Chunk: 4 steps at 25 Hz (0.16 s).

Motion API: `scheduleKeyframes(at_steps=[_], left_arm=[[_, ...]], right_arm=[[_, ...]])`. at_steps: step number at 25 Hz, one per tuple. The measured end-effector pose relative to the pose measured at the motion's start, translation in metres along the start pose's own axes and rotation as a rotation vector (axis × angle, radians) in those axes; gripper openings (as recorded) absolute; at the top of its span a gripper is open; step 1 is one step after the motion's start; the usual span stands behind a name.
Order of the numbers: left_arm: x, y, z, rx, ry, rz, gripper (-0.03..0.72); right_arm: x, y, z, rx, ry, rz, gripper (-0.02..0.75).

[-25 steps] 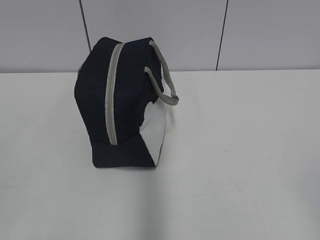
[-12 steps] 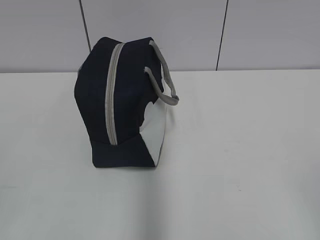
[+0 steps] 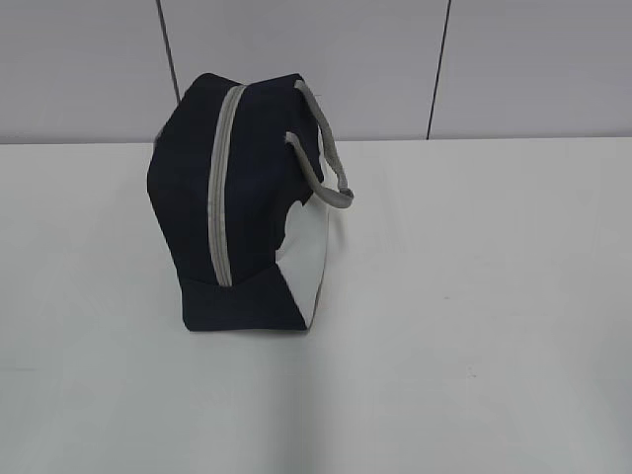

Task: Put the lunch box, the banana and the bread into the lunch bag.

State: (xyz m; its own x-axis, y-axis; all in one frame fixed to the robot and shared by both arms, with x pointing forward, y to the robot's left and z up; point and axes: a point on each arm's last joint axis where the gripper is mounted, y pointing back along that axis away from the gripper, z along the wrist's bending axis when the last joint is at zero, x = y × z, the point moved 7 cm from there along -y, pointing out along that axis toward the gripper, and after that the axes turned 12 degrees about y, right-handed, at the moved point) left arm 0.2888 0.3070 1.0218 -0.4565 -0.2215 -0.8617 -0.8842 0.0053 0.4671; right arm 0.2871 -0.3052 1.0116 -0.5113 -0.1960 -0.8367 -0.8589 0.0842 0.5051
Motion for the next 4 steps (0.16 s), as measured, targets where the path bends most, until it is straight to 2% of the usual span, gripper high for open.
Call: scheduleKeyframes(at_steps=[4], left_arm=[[0.0000,0.0000,0.0000,0.000,0.001,0.000,0.361]], right_arm=[[0.0000,0.0000,0.0000,0.000,0.000,0.000,0.568]])
